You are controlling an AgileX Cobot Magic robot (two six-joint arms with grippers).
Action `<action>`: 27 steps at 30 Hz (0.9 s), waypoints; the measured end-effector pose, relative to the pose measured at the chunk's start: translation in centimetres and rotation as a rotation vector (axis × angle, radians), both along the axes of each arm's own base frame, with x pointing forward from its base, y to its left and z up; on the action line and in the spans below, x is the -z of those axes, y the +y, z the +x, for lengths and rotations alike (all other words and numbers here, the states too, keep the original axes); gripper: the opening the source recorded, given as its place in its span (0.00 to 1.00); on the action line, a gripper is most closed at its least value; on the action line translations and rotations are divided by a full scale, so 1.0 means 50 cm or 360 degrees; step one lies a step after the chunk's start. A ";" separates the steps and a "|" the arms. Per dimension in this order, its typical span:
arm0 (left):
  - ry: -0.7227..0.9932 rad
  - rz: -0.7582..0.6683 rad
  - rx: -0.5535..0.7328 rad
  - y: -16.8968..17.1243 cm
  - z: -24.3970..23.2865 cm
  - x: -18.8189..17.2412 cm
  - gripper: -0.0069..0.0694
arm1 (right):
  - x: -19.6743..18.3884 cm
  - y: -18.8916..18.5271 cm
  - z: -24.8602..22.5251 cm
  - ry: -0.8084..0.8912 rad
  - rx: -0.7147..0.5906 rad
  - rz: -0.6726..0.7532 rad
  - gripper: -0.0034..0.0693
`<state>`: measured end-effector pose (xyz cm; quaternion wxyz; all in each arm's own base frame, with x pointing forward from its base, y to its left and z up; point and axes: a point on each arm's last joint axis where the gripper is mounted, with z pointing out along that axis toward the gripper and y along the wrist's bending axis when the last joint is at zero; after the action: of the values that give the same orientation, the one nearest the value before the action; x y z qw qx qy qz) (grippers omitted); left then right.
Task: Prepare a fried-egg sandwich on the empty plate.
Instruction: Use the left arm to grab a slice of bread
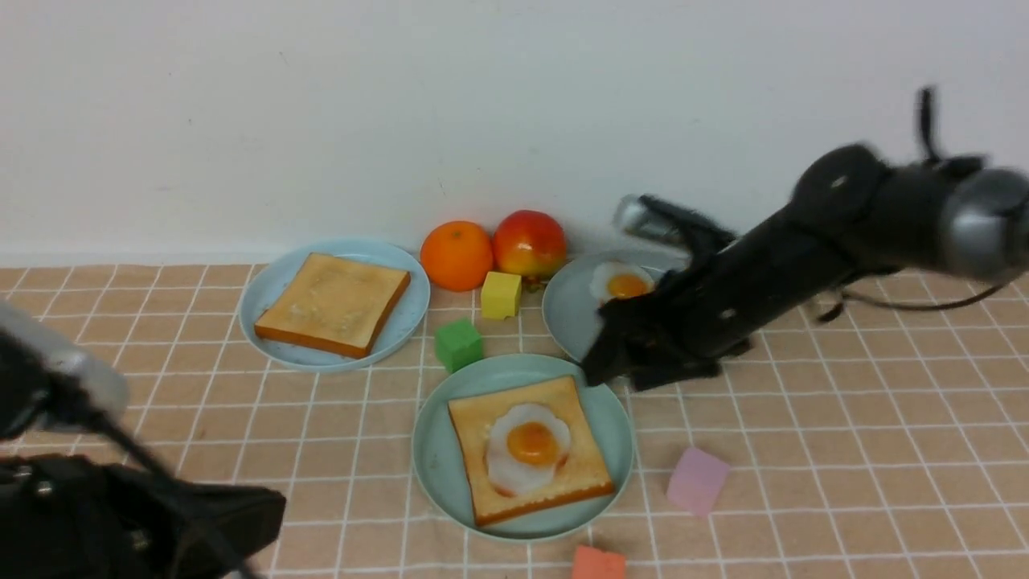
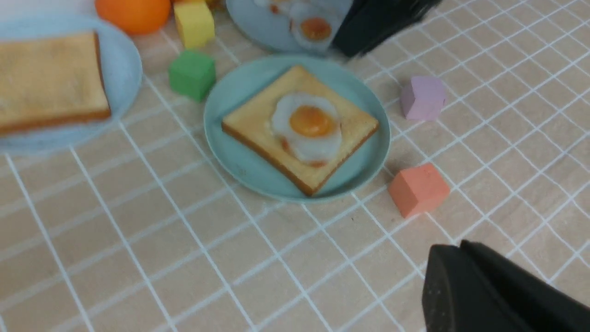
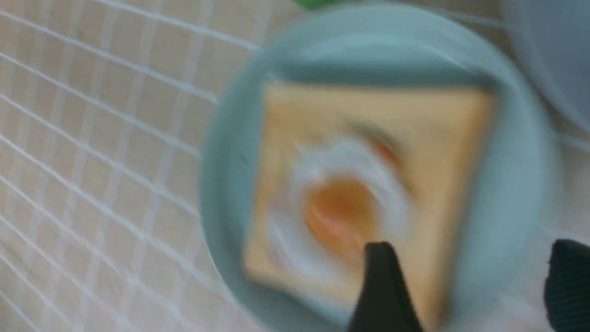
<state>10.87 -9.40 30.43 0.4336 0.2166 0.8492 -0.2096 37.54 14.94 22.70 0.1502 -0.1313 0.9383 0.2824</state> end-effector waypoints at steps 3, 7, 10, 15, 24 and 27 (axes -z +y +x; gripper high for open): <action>0.0130 0.0095 -0.0025 -0.025 0.031 0.020 0.11 | -0.079 -0.041 -0.041 -0.0038 -0.0024 -0.0157 0.51; 0.0231 0.0206 -0.0030 -0.072 0.085 0.025 0.10 | -0.182 -0.076 -0.108 -0.0149 0.0018 -0.0277 0.29; 0.0228 0.0270 -0.0088 -0.103 0.160 0.009 0.07 | -0.255 -0.101 -0.182 -0.0270 0.0072 -0.0288 0.12; 0.0251 0.0348 -0.0239 -0.085 0.274 0.004 0.07 | -0.292 -0.118 -0.269 -0.0335 0.0080 -0.0232 0.05; 0.0391 0.0437 -0.0444 -0.040 0.507 0.076 0.10 | -0.308 -0.159 -0.440 -0.0491 0.0094 -0.0175 0.06; 0.0397 0.0550 -0.0427 -0.050 0.571 0.125 0.25 | -0.315 -0.172 -0.489 -0.0574 0.0100 -0.0158 0.07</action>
<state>39.44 -11.91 24.21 0.3059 0.1453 0.9405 -0.0269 13.11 6.36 38.44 0.3180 -0.1576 0.9126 0.2028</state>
